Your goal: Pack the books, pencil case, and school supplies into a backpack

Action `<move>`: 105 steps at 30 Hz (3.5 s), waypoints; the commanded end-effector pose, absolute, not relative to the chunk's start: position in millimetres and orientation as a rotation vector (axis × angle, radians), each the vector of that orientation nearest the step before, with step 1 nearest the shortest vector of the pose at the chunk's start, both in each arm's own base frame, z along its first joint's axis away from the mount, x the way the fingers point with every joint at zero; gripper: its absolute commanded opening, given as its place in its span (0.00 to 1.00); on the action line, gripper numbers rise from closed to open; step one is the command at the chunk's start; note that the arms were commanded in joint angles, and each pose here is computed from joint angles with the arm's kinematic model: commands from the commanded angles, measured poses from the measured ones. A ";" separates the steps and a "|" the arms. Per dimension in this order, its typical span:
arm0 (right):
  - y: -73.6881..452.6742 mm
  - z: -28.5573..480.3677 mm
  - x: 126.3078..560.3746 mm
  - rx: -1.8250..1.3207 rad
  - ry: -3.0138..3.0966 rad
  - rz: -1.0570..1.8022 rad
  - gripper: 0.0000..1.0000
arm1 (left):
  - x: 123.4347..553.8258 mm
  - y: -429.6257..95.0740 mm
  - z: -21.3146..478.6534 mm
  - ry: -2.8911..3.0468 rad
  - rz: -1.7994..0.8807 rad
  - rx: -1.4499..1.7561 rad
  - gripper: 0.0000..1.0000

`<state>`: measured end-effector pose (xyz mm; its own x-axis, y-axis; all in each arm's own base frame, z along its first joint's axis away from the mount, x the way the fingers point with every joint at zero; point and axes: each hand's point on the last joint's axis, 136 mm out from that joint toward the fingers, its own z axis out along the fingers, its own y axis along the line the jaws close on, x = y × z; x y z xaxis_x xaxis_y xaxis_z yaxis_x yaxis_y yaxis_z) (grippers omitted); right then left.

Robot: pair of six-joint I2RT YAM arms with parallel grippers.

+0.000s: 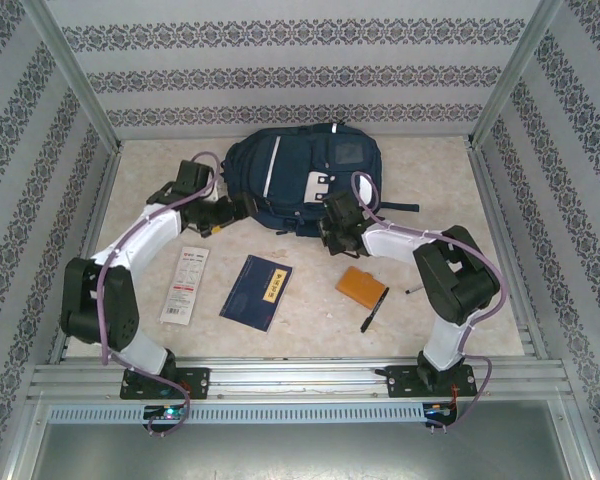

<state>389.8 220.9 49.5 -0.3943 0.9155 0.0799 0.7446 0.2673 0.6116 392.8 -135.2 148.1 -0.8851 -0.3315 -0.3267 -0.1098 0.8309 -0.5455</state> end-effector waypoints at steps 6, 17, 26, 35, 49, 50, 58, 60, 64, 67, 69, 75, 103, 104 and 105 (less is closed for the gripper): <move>171.3 100.0 385.2 0.822 2.470 0.772 0.00 | 433.7 -136.6 156.6 2.675 -0.499 0.042 0.99; 85.1 100.9 422.2 0.596 2.681 0.709 0.35 | 490.6 -142.6 100.8 2.733 -0.138 0.274 0.99; 133.2 123.0 382.6 0.570 2.665 0.486 0.64 | 511.2 -165.8 58.1 2.713 -0.131 0.300 0.99; 144.1 96.4 376.6 0.342 2.740 0.491 0.64 | 476.3 -169.2 24.6 2.800 -0.141 0.316 0.66; 146.7 106.5 334.9 -0.043 2.680 0.585 0.62 | 433.2 -223.9 129.2 2.672 -0.816 0.130 0.00; 149.2 105.7 328.5 -0.058 2.668 0.620 0.62 | 432.0 -226.1 140.9 2.659 -0.846 0.114 0.00; 138.4 103.9 302.3 -0.084 2.577 0.743 0.68 | 428.6 -231.8 206.9 2.611 -0.964 0.005 0.00; 138.0 109.7 306.7 -0.114 2.532 0.762 0.68 | 429.3 -234.3 221.7 2.591 -0.995 -0.008 0.00; 142.8 118.0 318.4 -0.166 2.442 0.791 0.66 | 433.6 -241.7 257.9 2.517 -1.088 -0.040 0.00; 146.5 121.0 329.7 -0.213 2.392 0.790 0.61 | 435.4 -245.1 280.0 2.464 -1.125 -0.040 0.00; 146.9 120.4 336.2 -0.235 2.372 0.775 0.54 | 437.1 -244.3 288.5 2.432 -1.120 -0.031 0.00; 125.9 117.2 350.4 -0.156 2.316 0.688 0.57 | 443.1 -244.3 307.9 2.370 -1.128 -0.049 0.00; 157.9 122.7 370.4 -0.236 1.986 0.970 0.18 | 447.2 -244.2 362.0 2.206 -1.205 -0.110 0.00; 158.5 122.5 367.7 -0.247 1.989 0.975 0.14 | 448.2 -243.2 359.8 2.210 -1.195 -0.110 0.00; 159.3 122.1 363.9 -0.255 1.994 0.987 0.10 | 448.6 -242.9 359.4 2.209 -1.190 -0.108 0.00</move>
